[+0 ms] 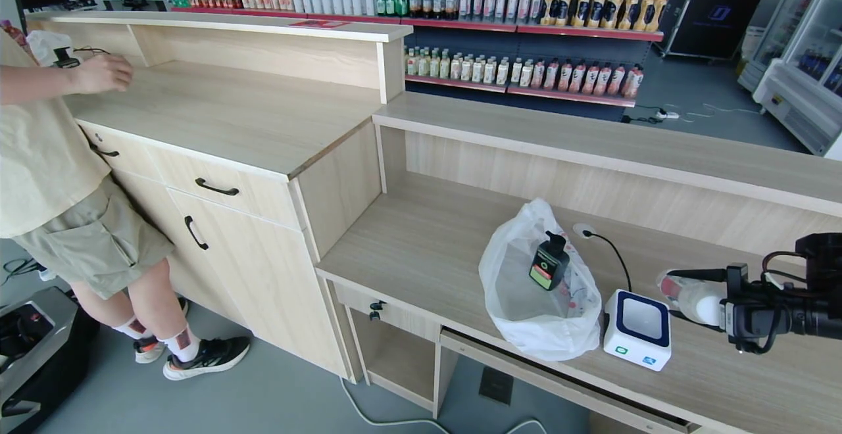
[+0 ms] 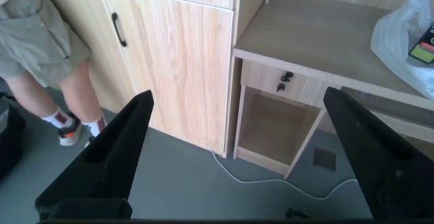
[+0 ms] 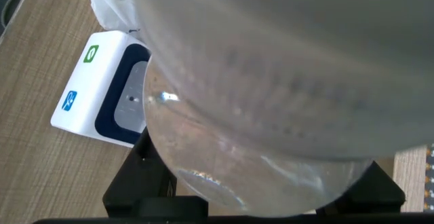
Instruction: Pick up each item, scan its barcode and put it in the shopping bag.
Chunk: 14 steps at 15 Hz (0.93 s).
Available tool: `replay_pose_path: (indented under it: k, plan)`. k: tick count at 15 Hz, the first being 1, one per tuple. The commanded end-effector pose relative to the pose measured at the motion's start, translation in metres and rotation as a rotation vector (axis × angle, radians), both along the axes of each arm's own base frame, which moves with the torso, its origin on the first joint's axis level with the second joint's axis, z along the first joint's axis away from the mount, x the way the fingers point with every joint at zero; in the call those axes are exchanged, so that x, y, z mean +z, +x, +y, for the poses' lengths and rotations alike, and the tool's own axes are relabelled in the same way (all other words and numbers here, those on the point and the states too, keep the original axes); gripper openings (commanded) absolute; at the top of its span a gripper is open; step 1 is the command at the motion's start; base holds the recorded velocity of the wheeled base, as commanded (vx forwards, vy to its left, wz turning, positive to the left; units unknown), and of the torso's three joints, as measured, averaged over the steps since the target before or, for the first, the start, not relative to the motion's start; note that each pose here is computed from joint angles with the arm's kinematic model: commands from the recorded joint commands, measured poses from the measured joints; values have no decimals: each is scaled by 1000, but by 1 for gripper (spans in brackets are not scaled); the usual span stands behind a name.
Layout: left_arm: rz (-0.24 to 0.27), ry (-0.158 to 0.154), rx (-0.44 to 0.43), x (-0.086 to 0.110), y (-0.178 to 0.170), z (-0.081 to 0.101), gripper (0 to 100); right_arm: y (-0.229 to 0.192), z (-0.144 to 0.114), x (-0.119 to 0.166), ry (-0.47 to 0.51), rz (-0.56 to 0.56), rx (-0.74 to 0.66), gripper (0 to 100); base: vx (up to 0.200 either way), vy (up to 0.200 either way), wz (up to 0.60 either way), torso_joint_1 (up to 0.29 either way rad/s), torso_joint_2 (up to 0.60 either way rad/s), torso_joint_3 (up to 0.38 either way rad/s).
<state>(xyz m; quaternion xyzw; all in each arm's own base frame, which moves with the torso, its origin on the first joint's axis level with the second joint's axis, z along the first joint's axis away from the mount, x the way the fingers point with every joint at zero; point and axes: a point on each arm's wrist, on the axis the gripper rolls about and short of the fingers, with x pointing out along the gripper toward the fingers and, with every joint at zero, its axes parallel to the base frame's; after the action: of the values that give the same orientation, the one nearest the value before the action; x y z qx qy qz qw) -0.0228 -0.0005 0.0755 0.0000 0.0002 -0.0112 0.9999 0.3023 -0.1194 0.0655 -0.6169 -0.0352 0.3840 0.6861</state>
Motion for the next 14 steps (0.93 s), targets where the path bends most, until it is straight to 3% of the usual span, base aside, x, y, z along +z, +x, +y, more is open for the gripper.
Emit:
replay_pose_path:
  k: [1,14]
  plan:
    - [1,0,1,0,0,0,100,-2,1,3,-2,-7,1,0,0,0,0,0,0,0]
    - [1,0,1,0,0,0,100,-10,2,-4,1,20,-2,0,0,0,0,0,0,0]
